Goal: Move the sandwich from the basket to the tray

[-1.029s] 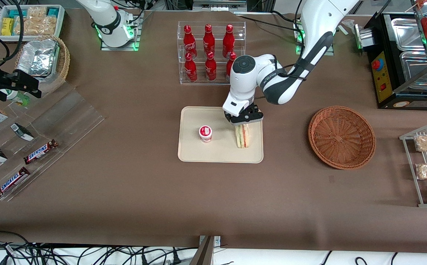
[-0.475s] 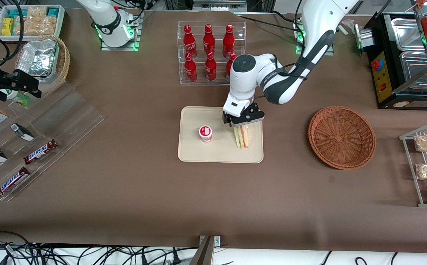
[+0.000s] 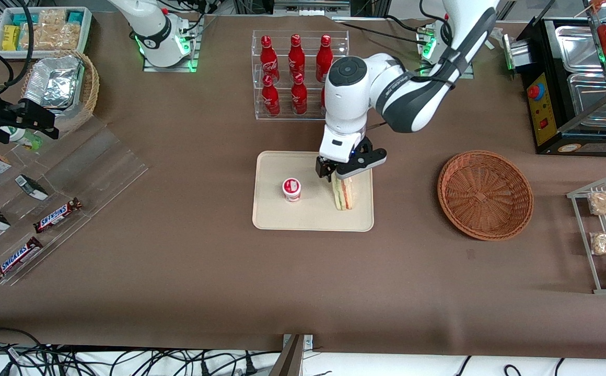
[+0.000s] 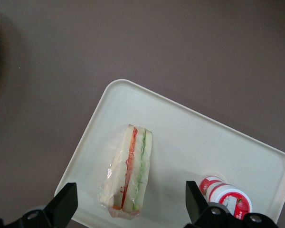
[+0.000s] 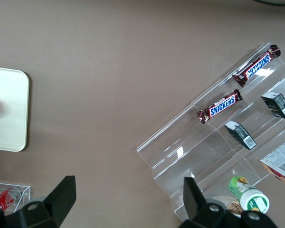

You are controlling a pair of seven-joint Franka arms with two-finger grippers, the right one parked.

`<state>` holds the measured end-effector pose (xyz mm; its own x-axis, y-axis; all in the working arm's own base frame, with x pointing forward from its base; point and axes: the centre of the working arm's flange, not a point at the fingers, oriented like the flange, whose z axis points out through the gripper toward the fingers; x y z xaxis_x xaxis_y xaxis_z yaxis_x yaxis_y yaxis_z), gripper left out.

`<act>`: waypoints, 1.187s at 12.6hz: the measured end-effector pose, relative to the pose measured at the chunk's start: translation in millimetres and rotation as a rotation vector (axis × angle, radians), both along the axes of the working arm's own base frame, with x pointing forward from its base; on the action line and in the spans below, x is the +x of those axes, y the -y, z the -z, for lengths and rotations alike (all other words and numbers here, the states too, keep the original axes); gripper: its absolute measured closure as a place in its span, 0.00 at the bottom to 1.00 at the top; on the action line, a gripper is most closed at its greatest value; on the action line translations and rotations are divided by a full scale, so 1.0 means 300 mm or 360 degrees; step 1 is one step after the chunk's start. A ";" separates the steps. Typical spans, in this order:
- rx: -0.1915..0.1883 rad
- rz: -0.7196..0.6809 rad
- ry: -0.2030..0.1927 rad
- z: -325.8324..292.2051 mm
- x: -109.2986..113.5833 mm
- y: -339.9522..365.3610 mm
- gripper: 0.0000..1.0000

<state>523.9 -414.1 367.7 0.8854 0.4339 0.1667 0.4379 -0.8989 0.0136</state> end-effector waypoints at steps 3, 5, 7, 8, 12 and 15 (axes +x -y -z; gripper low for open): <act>-0.0019 0.0008 -0.0151 -0.206 0.136 -0.130 0.00; -0.0050 0.0009 -0.0200 -0.339 0.231 -0.270 0.00; -0.0057 0.0024 -0.0236 -0.409 0.282 -0.373 0.00; -0.0051 0.0046 -0.0252 -0.422 0.291 -0.399 0.00; -0.0139 0.0212 -0.0297 -0.487 0.336 -0.540 0.00; -0.0174 0.0346 -0.0302 -0.564 0.386 -0.810 0.00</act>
<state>639.8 -171.0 536.9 0.9703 0.2372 -0.0481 0.2396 -0.9695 0.0518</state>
